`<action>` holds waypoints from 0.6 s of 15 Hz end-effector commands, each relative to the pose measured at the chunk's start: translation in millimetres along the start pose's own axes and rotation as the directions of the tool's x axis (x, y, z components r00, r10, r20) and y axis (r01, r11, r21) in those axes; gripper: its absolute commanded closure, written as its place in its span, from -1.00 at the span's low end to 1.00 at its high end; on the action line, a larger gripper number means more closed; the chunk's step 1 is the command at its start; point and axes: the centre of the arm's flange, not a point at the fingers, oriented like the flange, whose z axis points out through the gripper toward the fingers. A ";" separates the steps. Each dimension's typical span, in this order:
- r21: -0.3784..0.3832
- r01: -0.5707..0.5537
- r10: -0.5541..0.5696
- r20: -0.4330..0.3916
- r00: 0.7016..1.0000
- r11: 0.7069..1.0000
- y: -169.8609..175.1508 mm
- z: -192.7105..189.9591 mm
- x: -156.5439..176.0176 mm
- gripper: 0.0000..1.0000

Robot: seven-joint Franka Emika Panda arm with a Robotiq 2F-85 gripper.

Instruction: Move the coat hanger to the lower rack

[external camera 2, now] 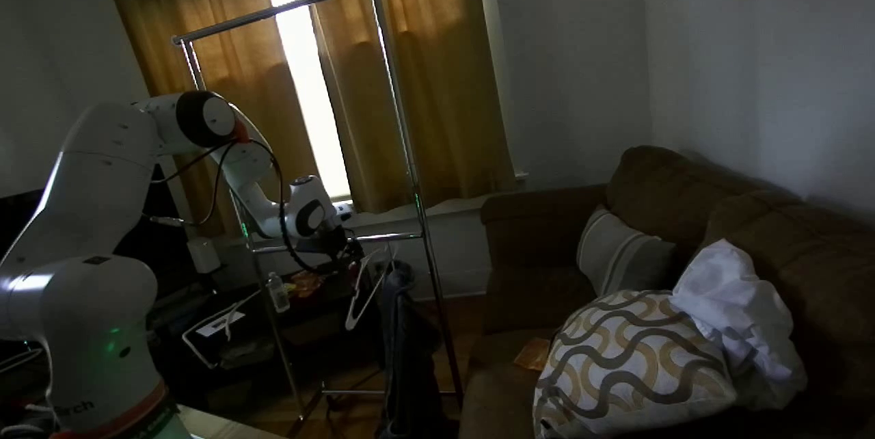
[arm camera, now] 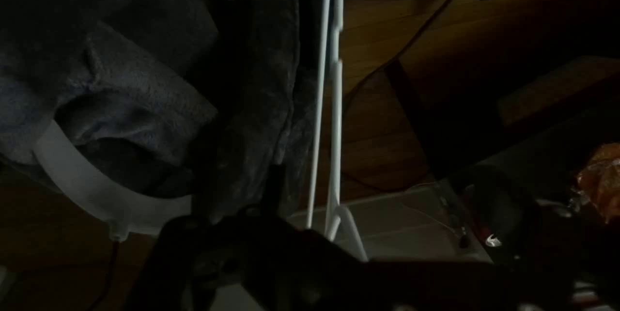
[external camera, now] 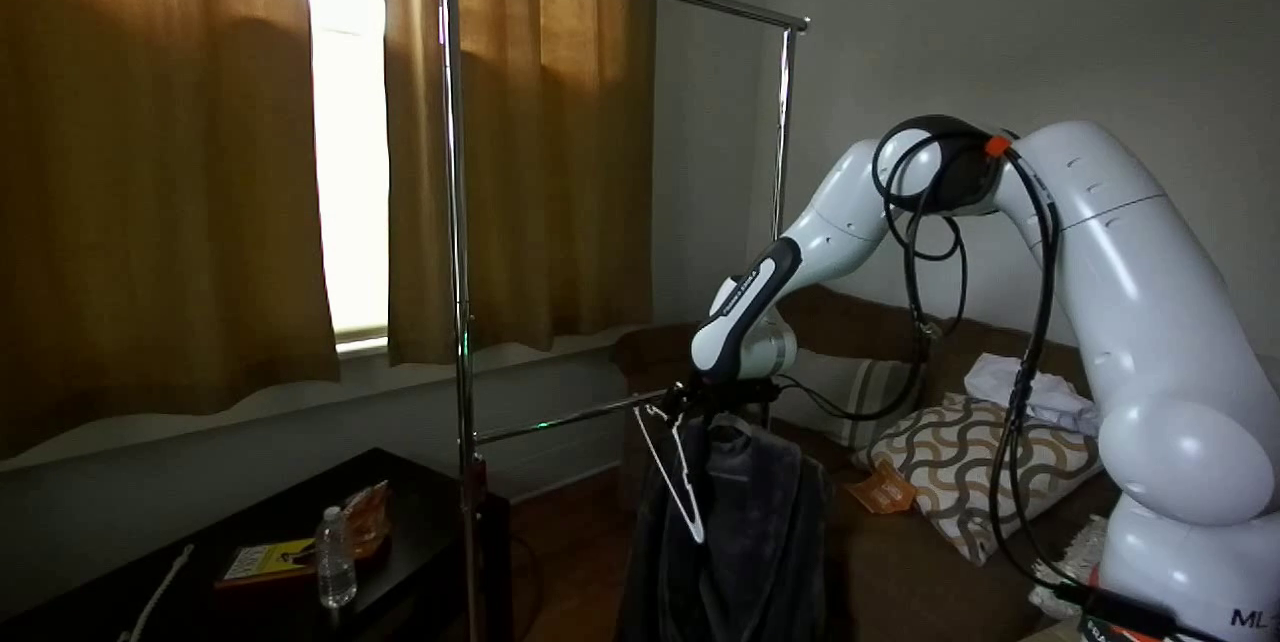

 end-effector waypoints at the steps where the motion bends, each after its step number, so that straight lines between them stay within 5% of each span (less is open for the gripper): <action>1: 0.013 -0.056 0.056 0.029 0.998 0.998 -3.6 -28.9 -2.5 -1.00; 9: 0.008 -0.095 0.094 0.089 0.992 0.995 -5.1 -130.3 7.1 -1.00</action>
